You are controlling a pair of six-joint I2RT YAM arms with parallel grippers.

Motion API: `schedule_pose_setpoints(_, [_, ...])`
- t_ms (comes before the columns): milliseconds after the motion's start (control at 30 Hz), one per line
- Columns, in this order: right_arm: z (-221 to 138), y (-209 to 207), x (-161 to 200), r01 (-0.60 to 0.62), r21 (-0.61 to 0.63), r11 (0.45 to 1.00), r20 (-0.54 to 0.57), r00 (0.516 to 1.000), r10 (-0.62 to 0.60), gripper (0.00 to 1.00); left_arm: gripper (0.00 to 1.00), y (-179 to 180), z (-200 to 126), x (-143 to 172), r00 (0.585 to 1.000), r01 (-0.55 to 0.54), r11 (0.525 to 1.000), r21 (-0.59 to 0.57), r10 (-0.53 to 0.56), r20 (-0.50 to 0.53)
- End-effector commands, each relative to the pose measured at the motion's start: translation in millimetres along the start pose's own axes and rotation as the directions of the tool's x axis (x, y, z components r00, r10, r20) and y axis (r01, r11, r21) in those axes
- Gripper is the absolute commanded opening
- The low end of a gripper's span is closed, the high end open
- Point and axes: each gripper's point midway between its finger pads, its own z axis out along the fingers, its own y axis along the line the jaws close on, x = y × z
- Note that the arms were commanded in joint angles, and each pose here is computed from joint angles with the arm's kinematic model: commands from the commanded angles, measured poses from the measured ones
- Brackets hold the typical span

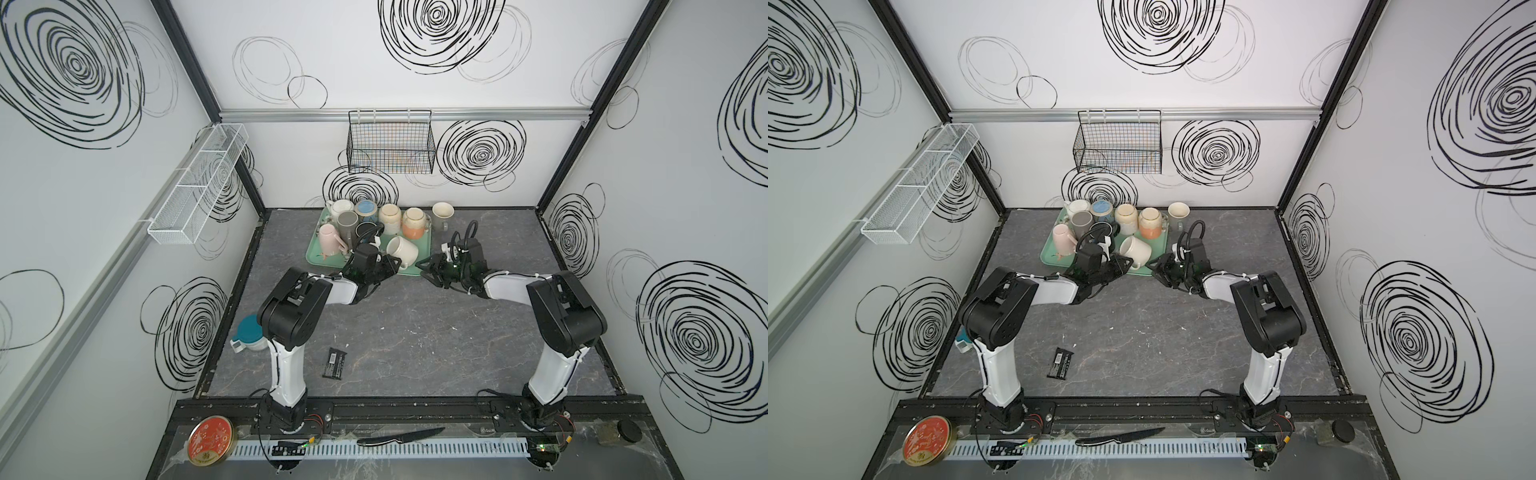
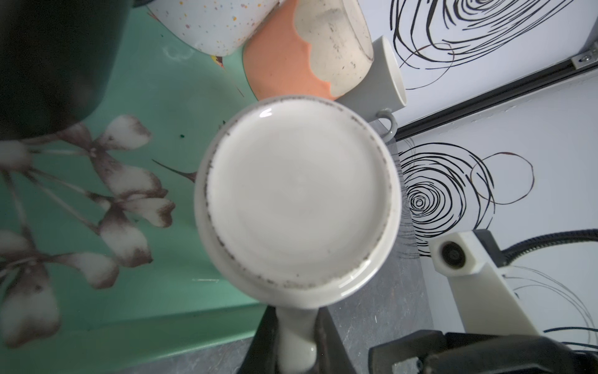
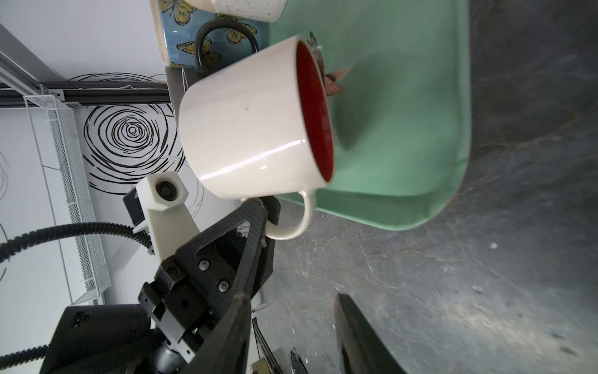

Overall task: Turn the mug right side up
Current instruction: Place the mug at the top-right of the table.

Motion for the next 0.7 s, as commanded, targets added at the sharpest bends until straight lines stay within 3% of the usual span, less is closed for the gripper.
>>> schedule_pose_setpoints(0, [7, 22, -3, -0.022, -0.083, 0.996, -0.012, 1.0, 0.021, 0.47, 0.0, -72, -23, -45, 0.988, -0.053, 0.972, 0.228, 0.018, 0.154])
schedule_pose_setpoints(233, [10, 34, -11, -0.082, -0.14, 0.987, -0.001, 0.997, 0.083, 0.45, 0.0, -97, -38, -52, 0.98, -0.002, 0.938, 0.347, -0.067, 0.187])
schedule_pose_setpoints(667, [9, 69, -30, -0.081, -0.234, 0.969, -0.005, 0.997, 0.082, 0.4, 0.0, -142, -65, -64, 0.964, 0.037, 0.863, 0.504, -0.164, 0.209])
